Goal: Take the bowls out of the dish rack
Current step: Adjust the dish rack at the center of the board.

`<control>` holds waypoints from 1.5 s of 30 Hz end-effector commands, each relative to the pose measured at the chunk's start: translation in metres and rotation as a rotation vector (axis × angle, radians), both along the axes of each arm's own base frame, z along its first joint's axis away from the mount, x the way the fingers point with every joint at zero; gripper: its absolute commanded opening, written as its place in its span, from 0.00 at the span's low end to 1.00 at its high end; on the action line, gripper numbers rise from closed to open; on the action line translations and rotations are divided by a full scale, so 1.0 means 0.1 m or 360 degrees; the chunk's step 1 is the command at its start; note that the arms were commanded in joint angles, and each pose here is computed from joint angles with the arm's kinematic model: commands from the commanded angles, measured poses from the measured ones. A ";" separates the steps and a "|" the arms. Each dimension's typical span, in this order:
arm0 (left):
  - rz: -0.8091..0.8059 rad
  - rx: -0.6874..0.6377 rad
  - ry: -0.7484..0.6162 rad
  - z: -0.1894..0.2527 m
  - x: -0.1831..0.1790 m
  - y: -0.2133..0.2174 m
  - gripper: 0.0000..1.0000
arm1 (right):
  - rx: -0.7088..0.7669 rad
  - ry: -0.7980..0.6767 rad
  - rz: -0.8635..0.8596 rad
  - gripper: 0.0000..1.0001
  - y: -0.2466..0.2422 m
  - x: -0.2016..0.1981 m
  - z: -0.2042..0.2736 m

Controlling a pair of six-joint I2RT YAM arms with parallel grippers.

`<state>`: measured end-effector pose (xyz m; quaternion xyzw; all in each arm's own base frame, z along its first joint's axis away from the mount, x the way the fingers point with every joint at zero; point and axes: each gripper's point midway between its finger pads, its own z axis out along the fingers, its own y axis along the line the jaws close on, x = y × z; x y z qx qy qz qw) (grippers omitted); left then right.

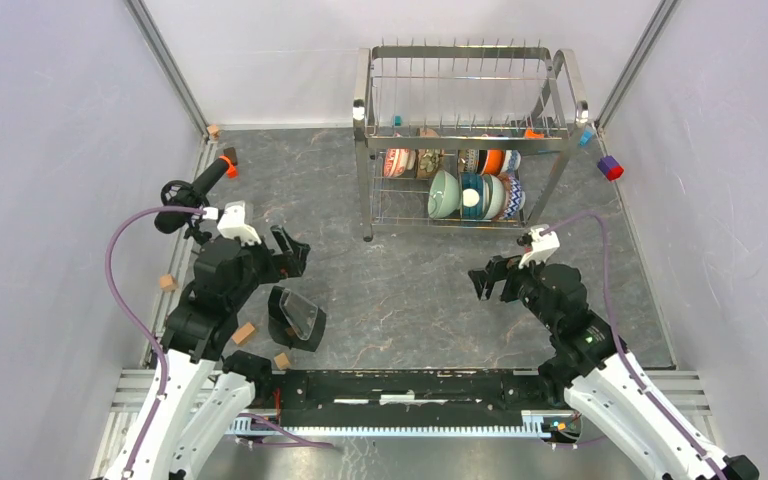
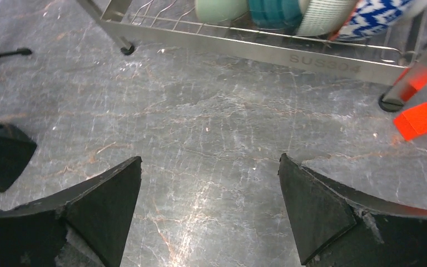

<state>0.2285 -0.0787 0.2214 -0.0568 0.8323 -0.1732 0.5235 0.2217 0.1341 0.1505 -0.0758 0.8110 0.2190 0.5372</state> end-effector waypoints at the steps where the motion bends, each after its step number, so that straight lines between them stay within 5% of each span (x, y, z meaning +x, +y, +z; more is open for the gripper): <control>1: 0.0051 -0.0100 -0.0119 0.28 -0.02 0.01 1.00 | 0.0123 -0.0037 -0.0308 0.98 -0.23 0.11 0.08; 12: -0.0023 -0.0175 -0.0214 0.45 0.02 -0.10 1.00 | 0.0062 -0.0491 -0.0161 0.98 -0.32 -0.04 0.59; 16: -0.0046 -0.0389 -0.0266 0.81 0.17 -0.27 1.00 | 0.0034 -0.0585 0.0027 0.98 -0.18 -0.15 0.68; 20: -0.0194 -0.0526 -0.0333 1.09 0.31 -0.51 1.00 | 0.0042 -0.0478 0.0098 0.95 -0.05 -0.10 0.54; 25: -0.0100 -0.0363 -0.0182 0.73 0.51 -0.43 1.00 | 0.0051 -0.0323 0.0067 0.90 0.06 0.08 0.41; 32: 0.0236 -0.0160 -0.0014 0.29 0.54 -0.04 1.00 | 0.0011 -0.0304 -0.0211 0.89 -0.11 0.37 0.49; 37: 0.0125 -0.0240 -0.0137 0.42 0.45 -0.13 1.00 | 0.0071 -0.0330 -0.0397 0.88 -0.28 0.41 0.51; 45: -0.0340 -0.0274 -0.0206 0.53 0.24 -0.62 1.00 | -0.0182 -0.0347 -0.0936 0.84 -1.08 0.22 0.65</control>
